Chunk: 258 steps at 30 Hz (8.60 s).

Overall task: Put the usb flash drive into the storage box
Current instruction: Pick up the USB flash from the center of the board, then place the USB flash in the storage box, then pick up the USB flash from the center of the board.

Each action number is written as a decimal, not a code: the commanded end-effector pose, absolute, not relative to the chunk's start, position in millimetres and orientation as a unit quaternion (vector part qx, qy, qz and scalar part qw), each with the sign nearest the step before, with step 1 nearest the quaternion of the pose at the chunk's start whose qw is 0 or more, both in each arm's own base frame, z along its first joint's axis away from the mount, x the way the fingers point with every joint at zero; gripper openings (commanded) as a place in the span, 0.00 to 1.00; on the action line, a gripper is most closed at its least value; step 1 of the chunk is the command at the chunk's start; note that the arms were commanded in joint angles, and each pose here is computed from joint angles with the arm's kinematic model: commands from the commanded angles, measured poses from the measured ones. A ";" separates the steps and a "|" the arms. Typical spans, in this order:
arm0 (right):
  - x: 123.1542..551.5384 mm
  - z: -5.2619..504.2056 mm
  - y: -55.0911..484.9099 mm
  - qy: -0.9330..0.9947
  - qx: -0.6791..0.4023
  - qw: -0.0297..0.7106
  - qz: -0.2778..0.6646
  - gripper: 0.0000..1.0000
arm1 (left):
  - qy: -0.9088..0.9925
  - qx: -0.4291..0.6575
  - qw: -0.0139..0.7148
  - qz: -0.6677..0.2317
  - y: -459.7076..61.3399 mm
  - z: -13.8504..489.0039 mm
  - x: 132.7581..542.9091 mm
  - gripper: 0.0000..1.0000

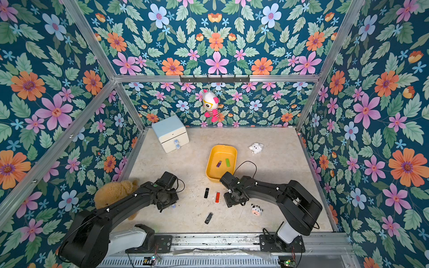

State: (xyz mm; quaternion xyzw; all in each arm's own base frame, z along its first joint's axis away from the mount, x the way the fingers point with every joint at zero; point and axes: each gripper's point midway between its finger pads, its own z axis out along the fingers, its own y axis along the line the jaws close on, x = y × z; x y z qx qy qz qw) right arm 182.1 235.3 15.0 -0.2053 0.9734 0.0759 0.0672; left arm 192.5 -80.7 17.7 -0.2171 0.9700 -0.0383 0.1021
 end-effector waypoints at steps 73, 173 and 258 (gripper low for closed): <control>323.6 112.2 284.5 0.960 -0.221 0.172 0.025 0.00 | 0.976 -0.158 0.148 -0.034 -86.8 72.2 238.2 0.00; 245.5 164.9 84.1 0.963 0.093 0.252 -0.020 0.98 | 0.984 0.112 0.125 -0.068 -324.8 66.2 349.0 0.00; 232.9 128.0 97.8 0.976 0.082 0.200 -0.001 0.99 | 0.991 0.075 0.101 -0.053 -254.0 44.9 234.6 0.52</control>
